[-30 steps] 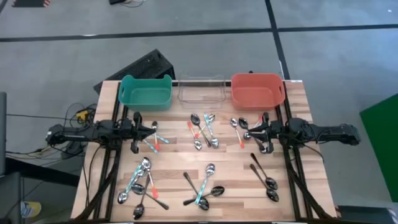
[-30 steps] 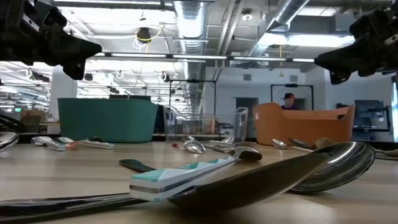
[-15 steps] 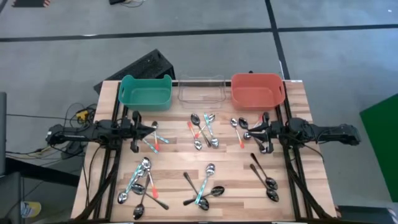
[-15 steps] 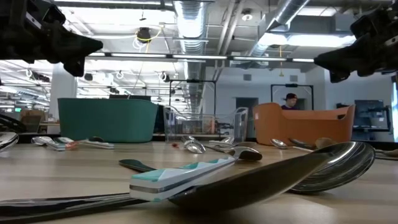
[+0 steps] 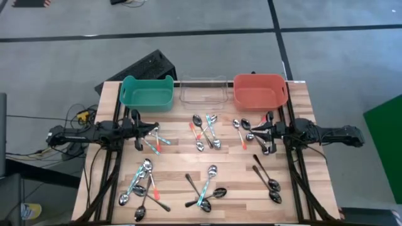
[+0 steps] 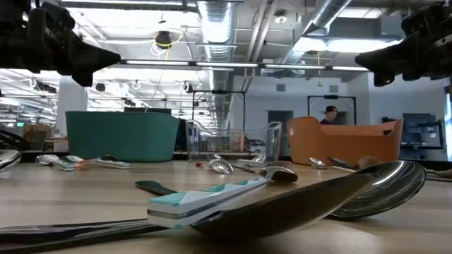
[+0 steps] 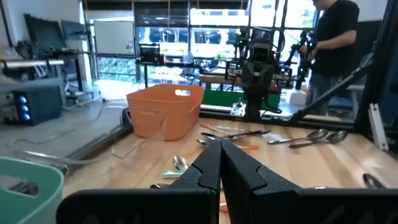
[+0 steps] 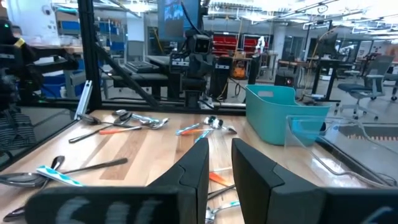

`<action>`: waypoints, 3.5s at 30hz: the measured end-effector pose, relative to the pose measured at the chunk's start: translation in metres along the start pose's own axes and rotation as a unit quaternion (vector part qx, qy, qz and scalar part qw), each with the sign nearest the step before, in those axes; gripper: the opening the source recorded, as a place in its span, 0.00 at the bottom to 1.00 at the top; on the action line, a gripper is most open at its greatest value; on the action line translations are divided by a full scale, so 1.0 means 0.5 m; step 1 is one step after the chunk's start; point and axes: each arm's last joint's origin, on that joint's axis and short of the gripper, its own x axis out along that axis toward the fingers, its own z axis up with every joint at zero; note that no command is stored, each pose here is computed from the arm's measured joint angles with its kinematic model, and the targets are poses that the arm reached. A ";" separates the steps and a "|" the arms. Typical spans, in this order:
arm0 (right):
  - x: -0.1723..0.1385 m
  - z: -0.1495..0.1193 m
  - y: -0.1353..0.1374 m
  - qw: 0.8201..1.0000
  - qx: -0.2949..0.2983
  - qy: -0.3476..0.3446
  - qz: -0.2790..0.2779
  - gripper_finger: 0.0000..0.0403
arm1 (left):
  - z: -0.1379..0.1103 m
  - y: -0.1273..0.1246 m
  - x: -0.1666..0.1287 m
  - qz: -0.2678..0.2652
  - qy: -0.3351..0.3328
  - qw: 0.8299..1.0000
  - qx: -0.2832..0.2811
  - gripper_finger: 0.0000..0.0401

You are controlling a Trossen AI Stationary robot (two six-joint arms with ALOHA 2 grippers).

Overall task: Sort silverware by color (type)
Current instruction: Put the black spoon into the orange bin

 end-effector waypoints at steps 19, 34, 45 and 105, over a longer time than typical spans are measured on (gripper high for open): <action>0.000 -0.001 -0.005 1.000 -0.004 0.005 -0.024 0.23 | 0.001 0.005 0.000 0.045 -0.001 0.998 0.046 0.00; -0.001 0.000 -0.011 0.997 -0.005 0.008 -0.073 0.23 | 0.003 0.012 -0.001 0.100 -0.018 0.989 -0.109 0.00; -0.001 -0.007 -0.012 0.996 0.000 0.024 -0.085 0.23 | 0.003 0.014 -0.002 0.122 -0.022 0.986 -0.111 0.09; 0.005 -0.021 -0.010 0.991 0.049 0.063 -0.111 0.58 | -0.026 0.017 0.015 0.211 0.037 0.969 -0.127 0.31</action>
